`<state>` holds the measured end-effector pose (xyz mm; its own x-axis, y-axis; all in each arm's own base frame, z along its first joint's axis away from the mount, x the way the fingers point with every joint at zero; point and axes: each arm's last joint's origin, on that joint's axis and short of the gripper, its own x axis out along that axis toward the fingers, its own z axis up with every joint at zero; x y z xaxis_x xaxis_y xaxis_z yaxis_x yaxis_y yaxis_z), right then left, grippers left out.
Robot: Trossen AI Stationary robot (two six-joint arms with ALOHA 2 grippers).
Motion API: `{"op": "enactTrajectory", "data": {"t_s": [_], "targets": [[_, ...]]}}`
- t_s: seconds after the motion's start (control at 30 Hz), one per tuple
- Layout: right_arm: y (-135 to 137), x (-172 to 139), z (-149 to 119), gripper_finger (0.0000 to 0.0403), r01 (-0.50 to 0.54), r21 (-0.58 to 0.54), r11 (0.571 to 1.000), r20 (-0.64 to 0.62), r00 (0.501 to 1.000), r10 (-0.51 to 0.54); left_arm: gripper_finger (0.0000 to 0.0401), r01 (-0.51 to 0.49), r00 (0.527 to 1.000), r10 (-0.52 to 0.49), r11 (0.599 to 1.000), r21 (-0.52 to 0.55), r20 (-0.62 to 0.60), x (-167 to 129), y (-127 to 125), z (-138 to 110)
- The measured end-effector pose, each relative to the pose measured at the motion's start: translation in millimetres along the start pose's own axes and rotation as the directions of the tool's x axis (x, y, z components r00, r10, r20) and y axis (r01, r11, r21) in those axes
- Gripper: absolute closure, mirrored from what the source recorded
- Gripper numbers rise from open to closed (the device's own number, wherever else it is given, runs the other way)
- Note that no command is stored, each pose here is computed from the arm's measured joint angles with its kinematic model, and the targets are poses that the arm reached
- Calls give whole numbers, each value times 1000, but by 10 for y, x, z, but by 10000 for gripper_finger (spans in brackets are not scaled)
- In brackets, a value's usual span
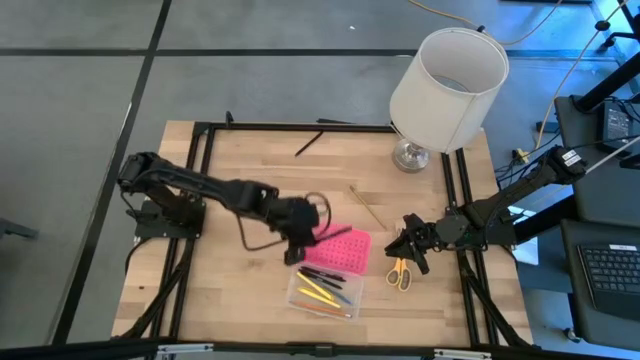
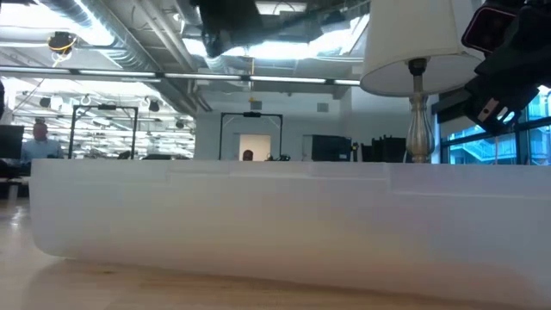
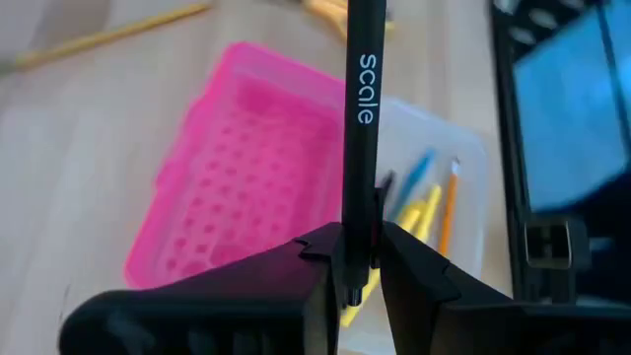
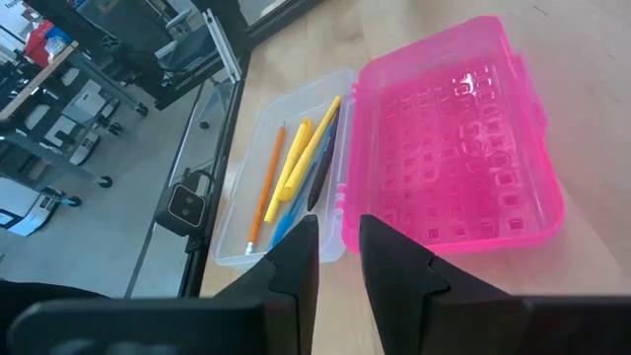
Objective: Pick & place school supplies into a supply box
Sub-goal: Put the black pen into the pink supply box
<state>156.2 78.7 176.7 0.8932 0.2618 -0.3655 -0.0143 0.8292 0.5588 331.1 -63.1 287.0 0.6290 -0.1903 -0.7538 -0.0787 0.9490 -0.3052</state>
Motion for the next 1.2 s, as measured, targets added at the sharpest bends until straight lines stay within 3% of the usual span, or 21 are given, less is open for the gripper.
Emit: {"op": "enactTrajectory", "data": {"t_s": [0.13,0.37,0.53,0.77,1.03,1.2], "targets": [[0,0,0,320,0,0,1000,0,1000,0,357,-4,1000,5,990,141,-3,48,-241,-109],[-2,1,-2,320,2,0,1000,-2,1000,-2,358,-9,999,15,993,121,-46,197,-548,-195],[-7,0,-11,320,2,-2,1000,-15,1000,-2,358,-22,989,52,978,209,-141,421,-768,-102],[-4,0,-18,320,-13,2,1000,-33,999,13,358,-119,889,222,956,268,-399,824,-747,-162],[-6,0,-27,320,-17,4,1000,-48,999,18,358,-52,850,262,905,423,-457,1190,-692,-270],[-8,0,-29,320,-16,4,1000,-50,999,16,358,-91,830,347,857,507,-437,1287,-606,-286]]}}
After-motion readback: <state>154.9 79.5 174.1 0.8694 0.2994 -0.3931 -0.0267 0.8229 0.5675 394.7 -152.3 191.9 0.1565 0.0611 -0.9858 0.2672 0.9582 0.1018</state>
